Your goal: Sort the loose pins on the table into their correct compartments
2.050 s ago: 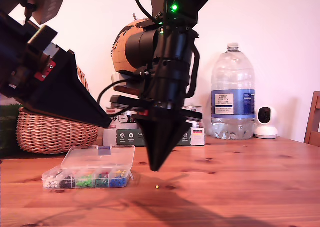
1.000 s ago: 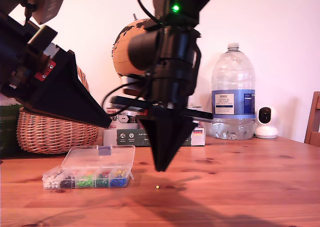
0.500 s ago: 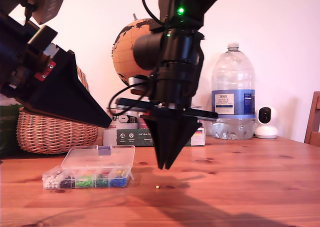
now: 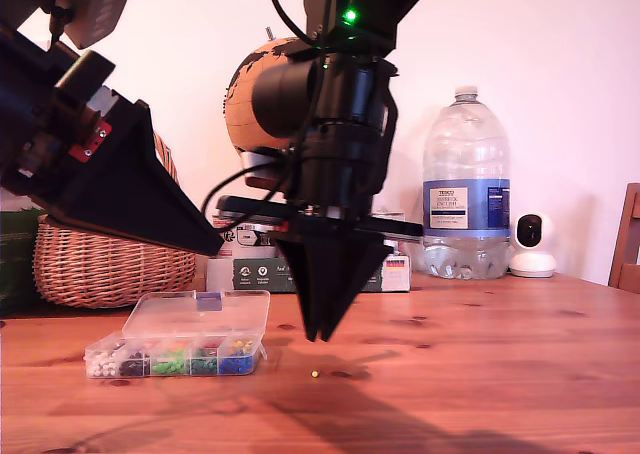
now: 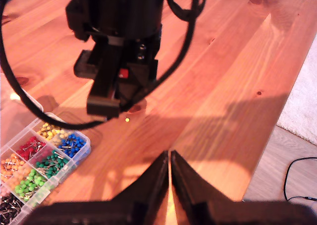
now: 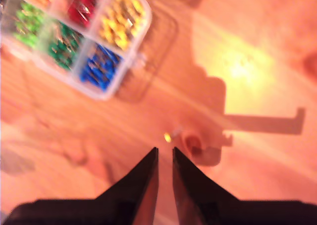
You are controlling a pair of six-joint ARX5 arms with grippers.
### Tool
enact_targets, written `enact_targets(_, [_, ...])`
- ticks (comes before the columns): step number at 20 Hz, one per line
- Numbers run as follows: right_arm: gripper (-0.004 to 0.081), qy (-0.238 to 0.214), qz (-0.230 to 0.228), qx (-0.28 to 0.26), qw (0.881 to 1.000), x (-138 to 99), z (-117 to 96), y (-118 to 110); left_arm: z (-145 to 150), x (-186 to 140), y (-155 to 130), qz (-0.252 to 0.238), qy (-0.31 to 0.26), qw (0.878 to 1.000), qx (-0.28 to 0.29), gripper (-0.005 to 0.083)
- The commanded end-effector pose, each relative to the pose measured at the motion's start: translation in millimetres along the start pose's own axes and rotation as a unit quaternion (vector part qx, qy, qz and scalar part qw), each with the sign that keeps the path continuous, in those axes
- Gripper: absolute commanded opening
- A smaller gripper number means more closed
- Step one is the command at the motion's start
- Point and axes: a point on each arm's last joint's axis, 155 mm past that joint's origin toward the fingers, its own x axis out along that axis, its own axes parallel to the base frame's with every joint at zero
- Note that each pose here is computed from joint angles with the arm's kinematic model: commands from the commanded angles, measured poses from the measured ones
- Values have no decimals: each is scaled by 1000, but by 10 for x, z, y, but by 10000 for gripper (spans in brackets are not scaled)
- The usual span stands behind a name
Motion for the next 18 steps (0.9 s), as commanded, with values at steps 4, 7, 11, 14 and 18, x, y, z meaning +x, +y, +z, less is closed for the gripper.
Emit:
enact_targets(4, [75,-14,13,20,1000,35,87,63,-114,24,-4,-2,13,1000,-1,-23])
enact_targets(7, [75,-19,8,21,1000,38,110,50,-115,24,-5,-2,13,1000,-1,-23])
enact_targets(11, [75,-4,-3,23,1000,105,56,9,-114,24,-5,-2,13,1000,-1,-23])
enact_targets(14, [75,-2,-10,22,1000,139,49,3,-114,24,-4,-2,13,1000,-1,-23])
enact_targets(18, [75,0,-12,32,999,164,38,10,-114,24,-5,-2,13,1000,-1,-23])
